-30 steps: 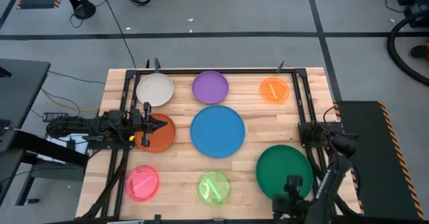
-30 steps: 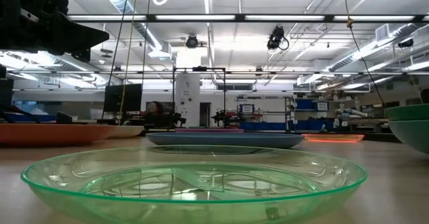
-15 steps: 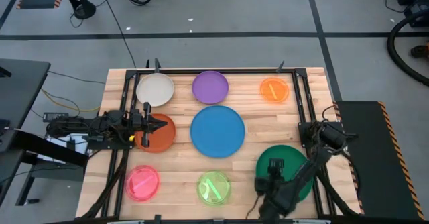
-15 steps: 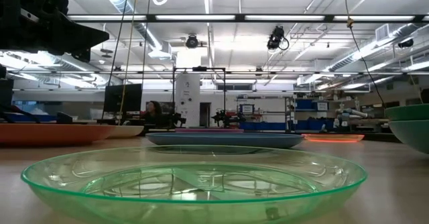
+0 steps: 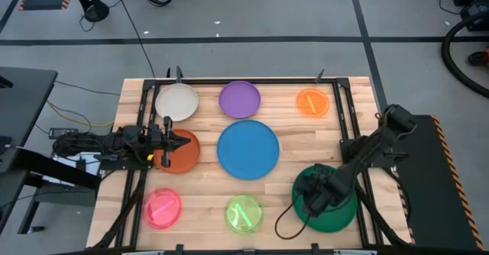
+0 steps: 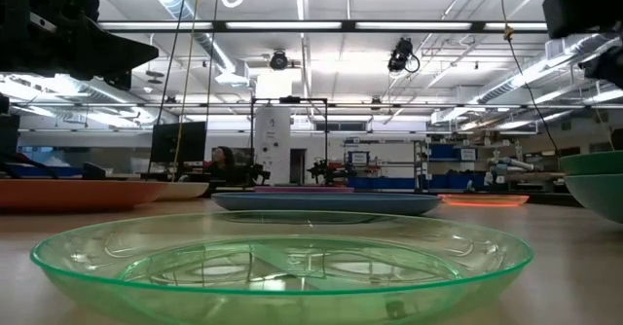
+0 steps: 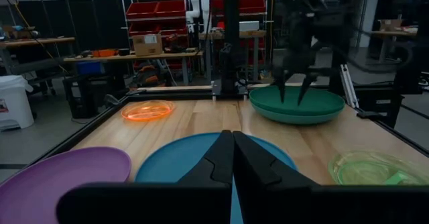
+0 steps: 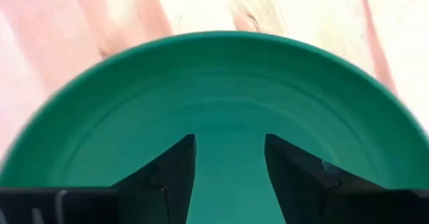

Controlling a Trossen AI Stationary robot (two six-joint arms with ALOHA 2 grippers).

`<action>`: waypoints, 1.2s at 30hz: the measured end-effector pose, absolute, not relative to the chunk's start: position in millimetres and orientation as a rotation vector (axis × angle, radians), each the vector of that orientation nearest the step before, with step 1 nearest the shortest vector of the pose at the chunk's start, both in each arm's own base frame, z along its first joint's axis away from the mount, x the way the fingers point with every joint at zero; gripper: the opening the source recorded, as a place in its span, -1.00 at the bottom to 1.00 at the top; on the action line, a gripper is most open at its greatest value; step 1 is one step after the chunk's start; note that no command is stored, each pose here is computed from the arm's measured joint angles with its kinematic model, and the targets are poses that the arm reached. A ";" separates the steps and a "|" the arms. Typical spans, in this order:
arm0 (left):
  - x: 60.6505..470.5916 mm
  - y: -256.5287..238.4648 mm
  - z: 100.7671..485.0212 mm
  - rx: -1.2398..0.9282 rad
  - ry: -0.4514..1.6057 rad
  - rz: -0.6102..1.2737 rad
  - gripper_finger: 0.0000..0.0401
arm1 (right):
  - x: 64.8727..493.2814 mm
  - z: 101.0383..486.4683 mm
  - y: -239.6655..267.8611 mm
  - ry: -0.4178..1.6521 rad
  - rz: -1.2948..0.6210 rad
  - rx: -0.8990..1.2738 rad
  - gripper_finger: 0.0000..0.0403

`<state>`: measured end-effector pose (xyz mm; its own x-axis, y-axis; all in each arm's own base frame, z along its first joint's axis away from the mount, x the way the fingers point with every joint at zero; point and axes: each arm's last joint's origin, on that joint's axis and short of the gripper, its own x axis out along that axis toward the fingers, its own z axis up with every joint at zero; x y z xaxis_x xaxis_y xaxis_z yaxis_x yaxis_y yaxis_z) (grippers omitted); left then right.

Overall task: Stack plastic plates
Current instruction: Stack the green plate on top of the light green plate, then stack the stacked plates on top of the blue plate

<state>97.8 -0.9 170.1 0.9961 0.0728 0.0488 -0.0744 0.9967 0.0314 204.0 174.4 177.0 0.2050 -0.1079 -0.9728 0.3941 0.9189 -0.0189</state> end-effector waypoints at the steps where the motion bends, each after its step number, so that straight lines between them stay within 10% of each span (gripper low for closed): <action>1: 97.8 -0.9 170.1 0.033 -0.048 0.074 -0.94 | 203.4 172.1 174.7 1.318 -0.351 0.256 -0.08; 15: 97.8 -0.9 170.1 0.033 -0.048 0.074 -0.94 | 206.2 150.2 181.9 1.289 -0.332 0.127 -0.08; 36: 97.8 -0.9 170.1 0.033 -0.048 0.074 -0.94 | 300.3 235.4 181.8 0.872 -0.014 -0.038 -0.08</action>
<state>97.8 -0.9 170.1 0.9961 0.0730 0.0487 -0.0746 0.9967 0.0315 300.3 181.8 235.4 0.6433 -0.0282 -0.7651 -0.0031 0.9992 -0.0394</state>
